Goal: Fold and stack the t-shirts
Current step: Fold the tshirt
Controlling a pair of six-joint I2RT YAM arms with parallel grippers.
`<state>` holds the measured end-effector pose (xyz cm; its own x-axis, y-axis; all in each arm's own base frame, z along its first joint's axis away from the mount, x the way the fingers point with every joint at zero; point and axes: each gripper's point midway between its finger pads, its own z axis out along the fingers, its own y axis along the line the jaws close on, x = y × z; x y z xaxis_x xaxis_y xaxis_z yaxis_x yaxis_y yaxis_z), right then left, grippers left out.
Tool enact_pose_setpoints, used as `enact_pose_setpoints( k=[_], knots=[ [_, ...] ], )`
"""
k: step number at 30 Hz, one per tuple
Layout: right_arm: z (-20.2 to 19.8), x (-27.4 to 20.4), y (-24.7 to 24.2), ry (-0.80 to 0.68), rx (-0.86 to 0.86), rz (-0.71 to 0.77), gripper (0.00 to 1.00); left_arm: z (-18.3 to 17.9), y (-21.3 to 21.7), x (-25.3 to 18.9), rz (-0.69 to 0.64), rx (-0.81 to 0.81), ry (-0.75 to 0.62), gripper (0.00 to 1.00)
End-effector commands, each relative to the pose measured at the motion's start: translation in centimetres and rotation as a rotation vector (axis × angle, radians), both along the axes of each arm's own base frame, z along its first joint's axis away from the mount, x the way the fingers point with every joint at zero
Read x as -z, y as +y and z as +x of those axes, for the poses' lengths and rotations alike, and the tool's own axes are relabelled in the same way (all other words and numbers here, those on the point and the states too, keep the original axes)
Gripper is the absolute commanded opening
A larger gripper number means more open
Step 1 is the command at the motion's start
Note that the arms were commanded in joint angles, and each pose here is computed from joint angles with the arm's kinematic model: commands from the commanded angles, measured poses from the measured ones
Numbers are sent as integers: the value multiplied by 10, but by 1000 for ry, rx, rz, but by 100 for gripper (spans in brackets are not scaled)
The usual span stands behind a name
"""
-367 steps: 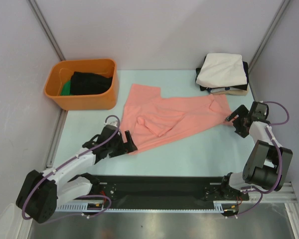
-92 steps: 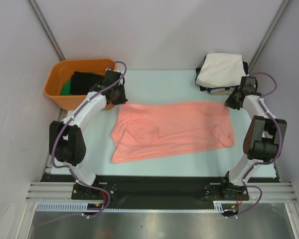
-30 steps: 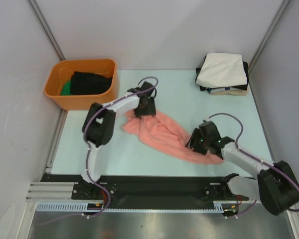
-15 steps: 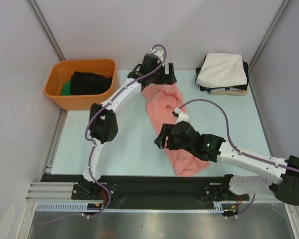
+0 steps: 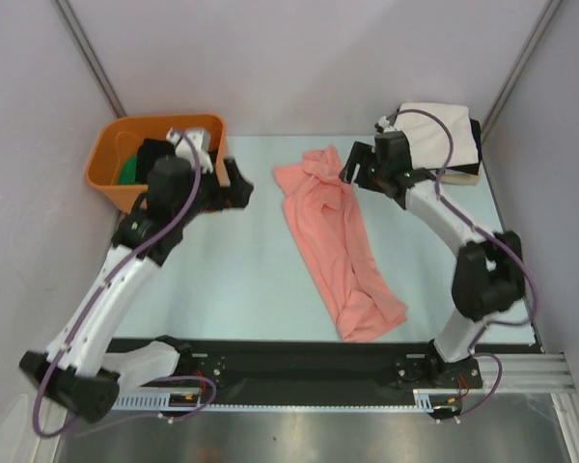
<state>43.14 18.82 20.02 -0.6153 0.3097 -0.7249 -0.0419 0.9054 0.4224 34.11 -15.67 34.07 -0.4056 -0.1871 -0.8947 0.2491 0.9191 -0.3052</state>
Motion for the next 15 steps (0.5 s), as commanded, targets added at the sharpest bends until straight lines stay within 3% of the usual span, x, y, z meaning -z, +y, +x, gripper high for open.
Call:
enact_pose_setpoints(
  k=[1, 4, 8, 10, 11, 14, 15],
  knots=[
    [52, 27, 9, 15, -166, 29, 75, -49, 27, 67, 71, -32, 122, 100],
    [97, 20, 4, -23, -222, 123, 74, -84, 29, 85, 40, 30, 115, 100],
    [149, 51, 13, -26, -279, 119, 74, -114, 23, 107, 6, 119, 159, 100],
    [161, 63, 18, -27, -279, 93, 74, -121, 26, 122, 12, 119, 166, 100],
    [170, 94, 19, 8, -276, 74, 74, -123, 26, 119, 3, 119, 142, 100],
    [194, 100, 18, 5, -252, 78, 73, -126, 23, 110, -5, 156, 104, 100],
    [195, 128, 21, 56, -251, 97, 72, -123, 24, 111, 0, 142, 101, 100]
  ],
)
